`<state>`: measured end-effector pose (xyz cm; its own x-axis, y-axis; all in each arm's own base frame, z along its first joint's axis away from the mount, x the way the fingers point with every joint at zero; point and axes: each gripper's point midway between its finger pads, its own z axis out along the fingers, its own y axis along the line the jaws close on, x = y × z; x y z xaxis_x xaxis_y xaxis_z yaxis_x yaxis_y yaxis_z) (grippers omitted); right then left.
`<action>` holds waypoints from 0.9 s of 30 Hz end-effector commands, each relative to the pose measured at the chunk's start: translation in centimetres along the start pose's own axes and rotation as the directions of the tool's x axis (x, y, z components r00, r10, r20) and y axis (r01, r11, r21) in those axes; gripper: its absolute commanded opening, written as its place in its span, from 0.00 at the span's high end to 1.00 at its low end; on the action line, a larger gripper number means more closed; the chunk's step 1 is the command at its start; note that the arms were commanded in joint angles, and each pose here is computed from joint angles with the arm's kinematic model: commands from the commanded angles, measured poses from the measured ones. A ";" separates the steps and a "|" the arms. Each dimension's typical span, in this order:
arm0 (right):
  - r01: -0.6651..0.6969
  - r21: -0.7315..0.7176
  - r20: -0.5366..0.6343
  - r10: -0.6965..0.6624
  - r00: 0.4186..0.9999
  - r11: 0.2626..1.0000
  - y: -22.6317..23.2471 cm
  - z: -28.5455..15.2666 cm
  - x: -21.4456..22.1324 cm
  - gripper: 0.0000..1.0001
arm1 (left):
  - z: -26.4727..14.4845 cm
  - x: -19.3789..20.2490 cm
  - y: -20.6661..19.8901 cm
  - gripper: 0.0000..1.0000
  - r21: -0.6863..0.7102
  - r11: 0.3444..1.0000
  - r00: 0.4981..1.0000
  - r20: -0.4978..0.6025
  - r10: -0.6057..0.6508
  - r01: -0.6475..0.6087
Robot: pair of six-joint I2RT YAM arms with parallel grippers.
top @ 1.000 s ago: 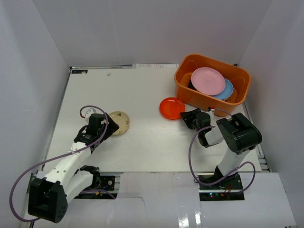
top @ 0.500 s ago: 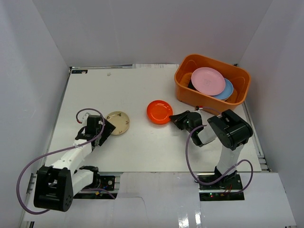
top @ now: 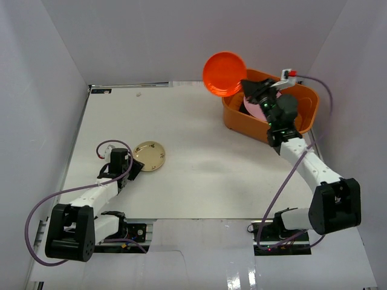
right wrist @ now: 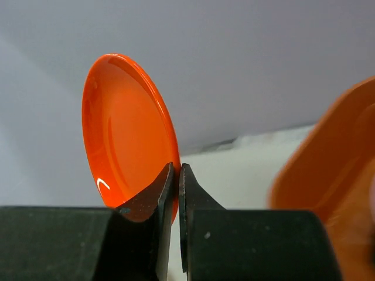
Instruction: Place the plates into the plastic bin on the countertop
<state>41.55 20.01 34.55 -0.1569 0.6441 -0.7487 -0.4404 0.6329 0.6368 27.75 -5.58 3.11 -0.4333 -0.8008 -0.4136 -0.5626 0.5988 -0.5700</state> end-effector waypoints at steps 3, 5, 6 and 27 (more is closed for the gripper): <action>0.177 0.422 -0.011 -0.190 0.982 0.889 -15.3 -2.8 -6.8 0.92 | 0.4 0.0 -0.2 0.77 0.026 1.000 1.000 0.002 -0.008 0.008; 0.173 0.458 -0.028 -0.180 0.983 0.872 -17.2 -3.1 -6.9 0.92 | 0.5 0.1 -0.2 0.89 0.025 1.000 1.000 -0.004 -0.007 0.007; 0.162 0.487 -0.022 -0.173 0.985 0.858 -18.8 -3.6 -7.5 0.92 | 0.6 0.3 -0.2 0.95 0.026 1.000 1.000 -0.011 -0.005 0.005; 0.124 0.591 -0.033 -0.129 0.991 0.797 -24.1 -6.9 -10.1 0.30 | -10.5 -1.9 -23.5 1.00 0.597 0.764 0.969 0.125 0.214 -0.246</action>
<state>48.07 -5.07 18.44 -0.2392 0.5868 -0.7736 0.2647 0.8060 0.5295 33.08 -14.53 19.01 -0.4802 -0.6862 -0.5464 -0.0678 0.6501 -0.7568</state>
